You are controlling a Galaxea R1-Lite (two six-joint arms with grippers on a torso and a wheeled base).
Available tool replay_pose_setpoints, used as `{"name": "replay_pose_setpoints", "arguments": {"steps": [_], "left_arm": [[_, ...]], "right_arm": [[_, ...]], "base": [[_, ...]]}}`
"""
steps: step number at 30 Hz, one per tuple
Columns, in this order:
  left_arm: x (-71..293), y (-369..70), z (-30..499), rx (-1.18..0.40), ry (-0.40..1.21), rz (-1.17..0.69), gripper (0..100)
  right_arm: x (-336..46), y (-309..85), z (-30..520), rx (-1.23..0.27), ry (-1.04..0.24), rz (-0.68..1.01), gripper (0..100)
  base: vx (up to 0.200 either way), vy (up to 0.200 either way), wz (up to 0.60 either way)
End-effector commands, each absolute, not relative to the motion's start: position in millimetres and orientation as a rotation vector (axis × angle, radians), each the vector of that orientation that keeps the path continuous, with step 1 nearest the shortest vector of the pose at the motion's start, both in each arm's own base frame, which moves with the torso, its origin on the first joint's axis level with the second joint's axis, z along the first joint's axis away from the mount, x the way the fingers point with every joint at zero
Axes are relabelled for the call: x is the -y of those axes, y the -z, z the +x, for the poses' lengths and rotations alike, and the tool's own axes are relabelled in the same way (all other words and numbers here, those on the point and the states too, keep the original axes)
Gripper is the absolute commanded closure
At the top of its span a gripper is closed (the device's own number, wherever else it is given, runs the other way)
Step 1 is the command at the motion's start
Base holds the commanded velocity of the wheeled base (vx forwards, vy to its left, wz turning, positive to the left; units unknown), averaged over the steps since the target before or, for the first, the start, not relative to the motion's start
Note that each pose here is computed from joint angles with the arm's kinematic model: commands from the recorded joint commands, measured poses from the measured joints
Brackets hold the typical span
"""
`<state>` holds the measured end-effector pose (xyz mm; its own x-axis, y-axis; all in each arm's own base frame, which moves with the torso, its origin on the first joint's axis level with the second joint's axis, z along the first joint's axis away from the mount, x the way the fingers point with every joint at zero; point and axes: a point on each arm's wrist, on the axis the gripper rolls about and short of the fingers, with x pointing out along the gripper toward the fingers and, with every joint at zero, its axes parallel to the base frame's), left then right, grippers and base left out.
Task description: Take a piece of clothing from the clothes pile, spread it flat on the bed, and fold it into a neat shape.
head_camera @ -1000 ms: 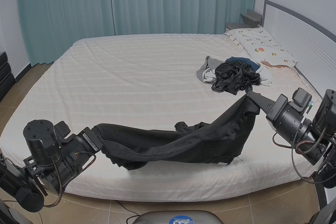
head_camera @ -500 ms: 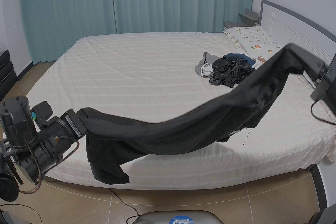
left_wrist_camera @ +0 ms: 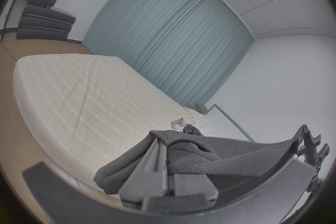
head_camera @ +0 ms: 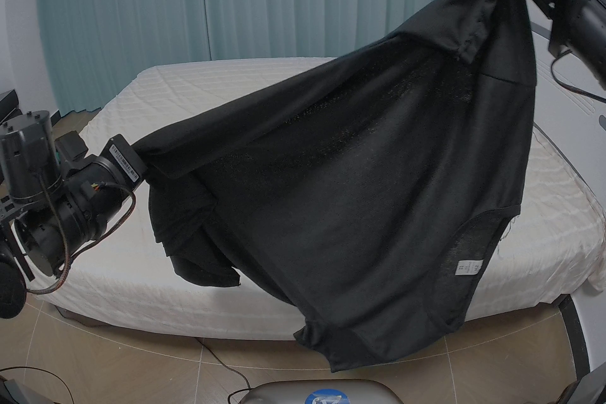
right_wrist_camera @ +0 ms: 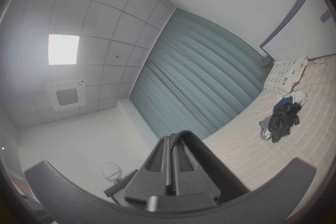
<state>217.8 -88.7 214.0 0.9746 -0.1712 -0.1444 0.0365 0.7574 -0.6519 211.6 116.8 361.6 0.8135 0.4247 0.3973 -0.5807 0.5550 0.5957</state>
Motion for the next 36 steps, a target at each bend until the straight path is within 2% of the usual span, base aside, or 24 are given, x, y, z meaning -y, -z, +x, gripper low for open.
{"name": "replay_pose_setpoints", "arguments": {"steps": [1, 7, 12, 17, 24, 26, 36], "left_arm": [[89, -176, 252, -0.358, 0.035, -0.697, 100], [88, -169, 262, -0.392, 0.016, -0.697, 100], [90, -163, 270, -0.422, 0.033, -0.701, 100], [92, -149, 293, -0.454, 0.001, -0.724, 100], [93, -118, 329, -0.555, -0.006, -0.806, 100], [94, -111, 336, -0.564, -0.021, -0.824, 100], [96, -86, 359, -0.593, -0.069, -0.86, 100]], "right_arm": [[-148, -319, 309, 0.13, -0.513, 0.719, 100], [-153, -316, 346, 0.185, -0.477, 0.649, 100], [-157, -310, 356, 0.184, -0.47, 0.636, 100], [-163, -297, 369, 0.173, -0.463, 0.61, 100], [-168, -292, 381, 0.231, -0.467, 0.595, 100], [-170, -278, 391, 0.207, -0.45, 0.581, 100], [-177, -214, 430, 0.181, -0.387, 0.563, 100]], "base": [[0.2, 0.0, 0.0], [0.2, 0.0, 0.0], [0.2, 0.0, 0.0], [0.2, 0.0, 0.0], [0.2, 0.0, 0.0], [0.2, 0.0, 0.0], [0.0, 0.0, 0.0]]}}
